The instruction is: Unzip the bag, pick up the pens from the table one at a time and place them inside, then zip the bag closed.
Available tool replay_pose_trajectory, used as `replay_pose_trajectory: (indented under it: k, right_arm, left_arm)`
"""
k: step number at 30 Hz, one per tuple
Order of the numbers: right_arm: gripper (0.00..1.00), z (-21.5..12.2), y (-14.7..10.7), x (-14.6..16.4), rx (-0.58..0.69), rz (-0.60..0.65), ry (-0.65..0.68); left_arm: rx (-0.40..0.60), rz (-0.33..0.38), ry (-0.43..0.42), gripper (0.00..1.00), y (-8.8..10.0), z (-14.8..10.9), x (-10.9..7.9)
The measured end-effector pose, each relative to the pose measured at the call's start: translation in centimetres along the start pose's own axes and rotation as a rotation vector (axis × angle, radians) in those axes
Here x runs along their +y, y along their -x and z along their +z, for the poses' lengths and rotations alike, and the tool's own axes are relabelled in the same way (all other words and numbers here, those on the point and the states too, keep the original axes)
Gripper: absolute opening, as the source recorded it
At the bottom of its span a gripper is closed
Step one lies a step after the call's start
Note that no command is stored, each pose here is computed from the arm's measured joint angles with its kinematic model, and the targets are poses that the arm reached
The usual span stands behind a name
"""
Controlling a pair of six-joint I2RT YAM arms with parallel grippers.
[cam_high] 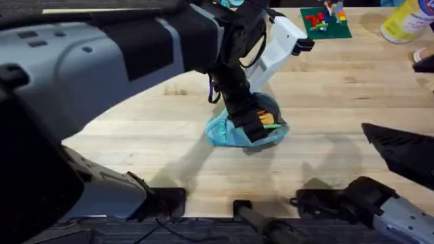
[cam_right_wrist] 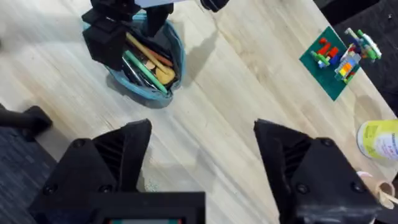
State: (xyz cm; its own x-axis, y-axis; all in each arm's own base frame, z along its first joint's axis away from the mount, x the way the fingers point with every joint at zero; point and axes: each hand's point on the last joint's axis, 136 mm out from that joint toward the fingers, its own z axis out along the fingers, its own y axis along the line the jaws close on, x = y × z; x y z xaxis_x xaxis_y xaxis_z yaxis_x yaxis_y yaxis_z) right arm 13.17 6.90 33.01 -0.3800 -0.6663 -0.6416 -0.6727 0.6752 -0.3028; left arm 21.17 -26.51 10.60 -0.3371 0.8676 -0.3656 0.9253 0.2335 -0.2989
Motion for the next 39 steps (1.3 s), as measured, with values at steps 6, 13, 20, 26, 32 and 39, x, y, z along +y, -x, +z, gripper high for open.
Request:
replay_pose_trajectory:
  k: [6, 13, 20, 26, 32, 39]
  right_arm:
    - [0.998, 0.0, 0.0, 0.0, 0.000, 0.000, 0.000]
    - [0.998, 0.0, 0.0, 0.0, -0.002, 0.000, -0.001]
    - [0.997, 0.0, 0.7, -0.3, -0.029, 0.002, -0.011]
    - [0.997, 0.0, 0.7, -0.3, -0.029, -0.003, -0.011]
    - [0.998, 0.0, 0.7, -0.3, -0.029, -0.003, -0.011]
    - [0.997, 0.9, 1.3, -0.4, -0.010, -0.004, -0.004]
  left_arm:
    - [-0.001, 0.001, 0.001, 0.995, 0.0, -0.1, 0.0]
    - [-0.082, 0.053, 0.069, 0.995, 1.2, -3.0, -0.7]
    - [-0.172, 0.118, 0.228, 0.995, 1.9, -7.8, -1.4]
    - [-0.204, 0.131, 0.309, 0.995, 1.2, -10.6, -2.0]
    - [-0.241, 0.084, 0.373, 0.995, -1.0, -14.0, -2.6]
    - [-0.259, 0.003, 0.431, 0.994, -3.5, -16.4, -2.4]
